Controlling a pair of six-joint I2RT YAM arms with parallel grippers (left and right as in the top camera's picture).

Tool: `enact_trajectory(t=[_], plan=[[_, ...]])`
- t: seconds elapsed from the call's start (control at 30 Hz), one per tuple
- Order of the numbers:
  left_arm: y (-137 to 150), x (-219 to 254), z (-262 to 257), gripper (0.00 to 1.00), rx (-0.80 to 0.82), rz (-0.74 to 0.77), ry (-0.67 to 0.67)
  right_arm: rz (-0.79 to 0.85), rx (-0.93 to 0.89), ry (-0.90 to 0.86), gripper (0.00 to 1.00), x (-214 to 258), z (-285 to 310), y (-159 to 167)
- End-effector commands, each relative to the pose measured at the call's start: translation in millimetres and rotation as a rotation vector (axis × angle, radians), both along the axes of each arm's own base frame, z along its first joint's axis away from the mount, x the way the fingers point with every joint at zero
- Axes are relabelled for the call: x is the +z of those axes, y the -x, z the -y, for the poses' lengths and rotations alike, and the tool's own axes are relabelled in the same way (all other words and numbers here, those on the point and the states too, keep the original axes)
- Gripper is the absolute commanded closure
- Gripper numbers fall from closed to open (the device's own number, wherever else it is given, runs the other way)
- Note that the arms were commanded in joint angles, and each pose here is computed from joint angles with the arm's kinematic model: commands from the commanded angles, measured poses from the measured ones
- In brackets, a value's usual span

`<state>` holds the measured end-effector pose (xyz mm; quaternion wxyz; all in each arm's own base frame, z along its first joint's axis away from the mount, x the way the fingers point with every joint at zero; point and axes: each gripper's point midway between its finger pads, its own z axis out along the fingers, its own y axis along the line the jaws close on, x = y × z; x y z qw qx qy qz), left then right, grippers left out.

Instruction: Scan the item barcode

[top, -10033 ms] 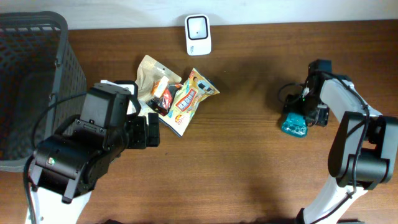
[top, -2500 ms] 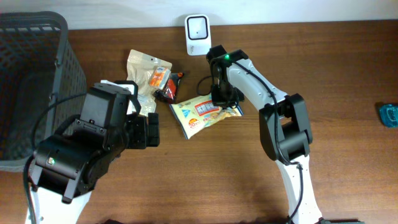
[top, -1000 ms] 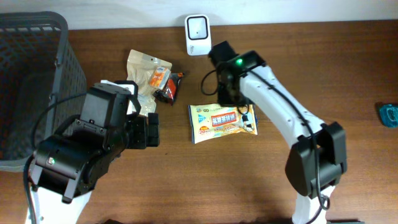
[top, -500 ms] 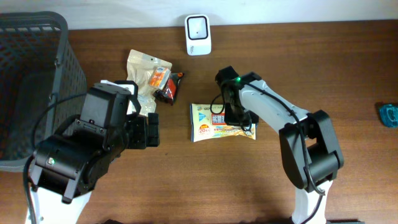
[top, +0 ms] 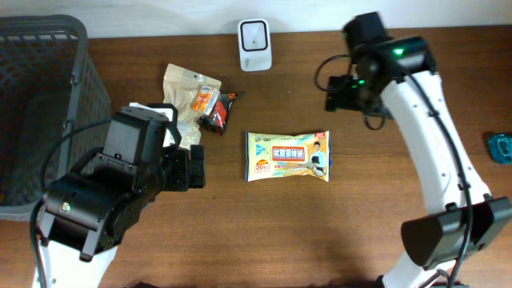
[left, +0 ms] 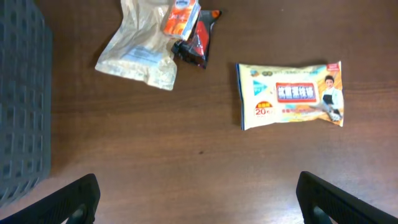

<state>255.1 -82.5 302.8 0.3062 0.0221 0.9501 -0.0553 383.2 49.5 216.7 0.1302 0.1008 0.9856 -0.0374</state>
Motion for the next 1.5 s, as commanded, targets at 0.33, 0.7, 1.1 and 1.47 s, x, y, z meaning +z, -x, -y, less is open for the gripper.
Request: enact_trajectory(t=[0.33,0.7,1.1,1.47], plan=[[-8.5,8.7,11.6,0.01,-0.021,0.044,0.055,-0.003,0.014,-0.051,0.64,-8.0,6.9,-10.5],[-41.0,-32.4,48.1,0.4,0.022,-0.123,0.184,-0.035,0.013,-0.04,0.33,-26.7,8.4,-8.3],[-103.7,-187.3,135.5,1.0,-0.096,-0.532,0.352,-0.135,0.195,-0.487,0.96,-130.8,-70.8,13.5],[-126.5,-292.2,183.1,1.0,-0.183,-0.673,0.539,-0.111,0.064,-0.514,0.96,-202.5,-68.9,21.1]])
